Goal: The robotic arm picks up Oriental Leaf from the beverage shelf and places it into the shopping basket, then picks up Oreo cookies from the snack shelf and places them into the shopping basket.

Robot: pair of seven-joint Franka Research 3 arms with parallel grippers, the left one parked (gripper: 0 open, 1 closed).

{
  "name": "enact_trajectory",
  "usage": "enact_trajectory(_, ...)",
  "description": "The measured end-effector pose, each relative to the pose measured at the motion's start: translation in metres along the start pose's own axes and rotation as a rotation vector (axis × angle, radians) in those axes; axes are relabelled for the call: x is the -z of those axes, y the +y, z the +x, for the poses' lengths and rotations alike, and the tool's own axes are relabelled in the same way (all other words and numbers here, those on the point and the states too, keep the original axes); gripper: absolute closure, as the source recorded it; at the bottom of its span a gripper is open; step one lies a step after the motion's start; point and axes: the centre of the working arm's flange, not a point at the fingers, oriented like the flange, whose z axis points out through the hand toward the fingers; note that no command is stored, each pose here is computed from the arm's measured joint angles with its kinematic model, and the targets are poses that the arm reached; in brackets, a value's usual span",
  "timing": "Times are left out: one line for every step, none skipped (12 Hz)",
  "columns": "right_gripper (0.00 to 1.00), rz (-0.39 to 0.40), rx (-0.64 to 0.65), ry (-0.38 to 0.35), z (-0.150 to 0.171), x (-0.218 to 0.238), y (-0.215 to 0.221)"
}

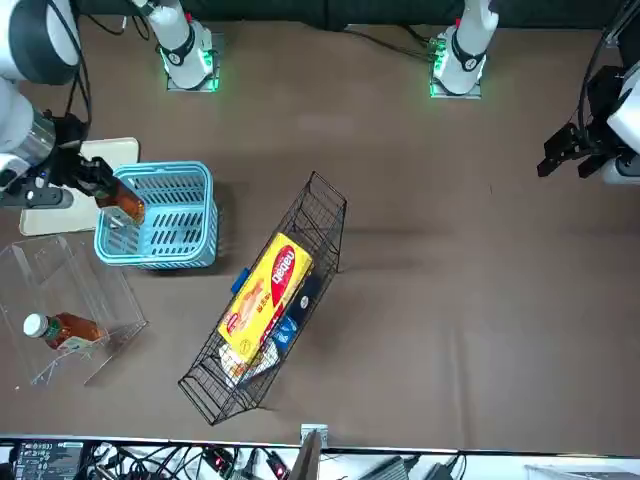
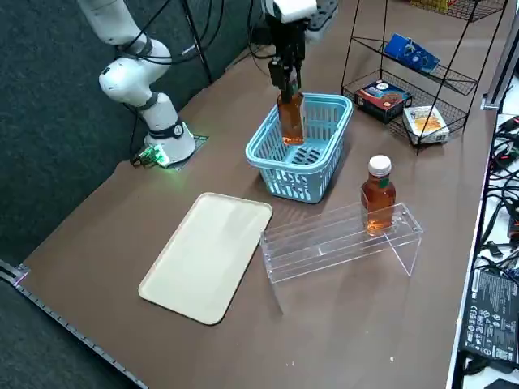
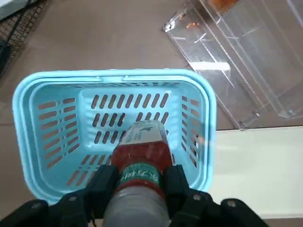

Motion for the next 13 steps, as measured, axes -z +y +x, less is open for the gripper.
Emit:
enact_trajectory(0.44,-0.001,-0.001,0.007,-0.001,-0.011,-0.001)
enact_trajectory(0.44,-0.001,-0.001,0.014,-0.002,-0.023,-0.001)
enact_trajectory(0.44,-0.001,0.000,0.023,-0.003,-0.036,-0.002)
enact_trajectory(0.44,-0.002,0.002,0.031,-0.005,-0.050,-0.003)
enact_trajectory(0.44,-0.002,0.004,0.036,-0.007,-0.064,-0.004)
enact_trajectory(0.44,-0.002,0.006,0.039,-0.010,-0.077,-0.006)
enact_trajectory(0.44,-0.002,0.007,0.039,-0.013,-0.090,-0.006)
enact_trajectory(0.44,-0.002,0.008,0.038,-0.015,-0.103,-0.007)
enact_trajectory(0.44,-0.001,0.007,0.037,-0.017,-0.124,-0.007)
enact_trajectory(0.44,-0.001,0.007,0.036,-0.017,-0.133,-0.006)
enact_trajectory(0.44,0.000,0.006,0.033,-0.016,-0.141,-0.006)
enact_trajectory(0.44,0.000,0.006,0.029,-0.015,-0.148,-0.006)
enact_trajectory(0.44,0.001,0.005,0.026,-0.013,-0.155,-0.006)
